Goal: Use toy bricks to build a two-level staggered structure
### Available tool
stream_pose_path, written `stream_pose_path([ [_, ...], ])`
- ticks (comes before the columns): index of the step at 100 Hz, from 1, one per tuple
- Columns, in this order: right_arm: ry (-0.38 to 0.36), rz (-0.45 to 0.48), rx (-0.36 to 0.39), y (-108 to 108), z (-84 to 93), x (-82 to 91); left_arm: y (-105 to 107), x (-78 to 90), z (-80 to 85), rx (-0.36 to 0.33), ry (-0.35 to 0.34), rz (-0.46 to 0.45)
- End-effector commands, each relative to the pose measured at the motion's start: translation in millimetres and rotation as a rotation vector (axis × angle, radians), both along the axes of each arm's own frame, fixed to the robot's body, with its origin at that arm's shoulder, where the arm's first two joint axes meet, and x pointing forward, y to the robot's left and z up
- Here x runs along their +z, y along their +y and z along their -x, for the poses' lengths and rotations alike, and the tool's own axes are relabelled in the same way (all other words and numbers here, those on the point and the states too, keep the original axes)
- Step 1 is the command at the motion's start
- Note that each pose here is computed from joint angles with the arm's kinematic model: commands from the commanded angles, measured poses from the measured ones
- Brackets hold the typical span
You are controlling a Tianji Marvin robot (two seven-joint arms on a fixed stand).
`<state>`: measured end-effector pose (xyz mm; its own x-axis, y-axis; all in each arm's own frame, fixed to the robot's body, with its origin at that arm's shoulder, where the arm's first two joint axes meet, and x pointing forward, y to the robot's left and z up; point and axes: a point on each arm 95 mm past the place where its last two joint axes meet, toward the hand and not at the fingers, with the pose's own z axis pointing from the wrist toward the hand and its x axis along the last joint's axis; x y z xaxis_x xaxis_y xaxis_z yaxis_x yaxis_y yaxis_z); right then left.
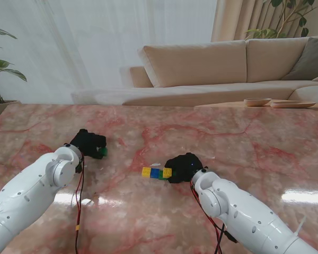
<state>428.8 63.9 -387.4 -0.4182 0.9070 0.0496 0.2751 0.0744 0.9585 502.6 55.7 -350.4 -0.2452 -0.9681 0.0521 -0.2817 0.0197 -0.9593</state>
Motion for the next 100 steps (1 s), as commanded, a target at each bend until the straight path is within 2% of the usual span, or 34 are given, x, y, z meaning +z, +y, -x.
stream_pose_path([
  [1, 0.039, 0.019, -0.016, -3, 8.1, -16.2, -23, 3.6, 3.1, -0.045, -0.008, 0.039],
  [23, 0.018, 0.013, -0.033, -2, 7.0, -15.9, -60, 18.8, 13.9, -0.123, -0.025, 0.106],
  [43, -0.012, 0.019, -0.042, -2, 7.1, -17.3, -90, 27.0, 23.5, -0.198, -0.005, 0.150],
  [68, -0.031, 0.011, -0.053, 0, 9.4, -21.3, -119, 27.7, 33.9, -0.273, 0.020, 0.185],
  [100, -0.045, 0.012, -0.064, -1, 10.0, -19.8, -143, 25.1, 39.5, -0.345, 0.024, 0.183],
])
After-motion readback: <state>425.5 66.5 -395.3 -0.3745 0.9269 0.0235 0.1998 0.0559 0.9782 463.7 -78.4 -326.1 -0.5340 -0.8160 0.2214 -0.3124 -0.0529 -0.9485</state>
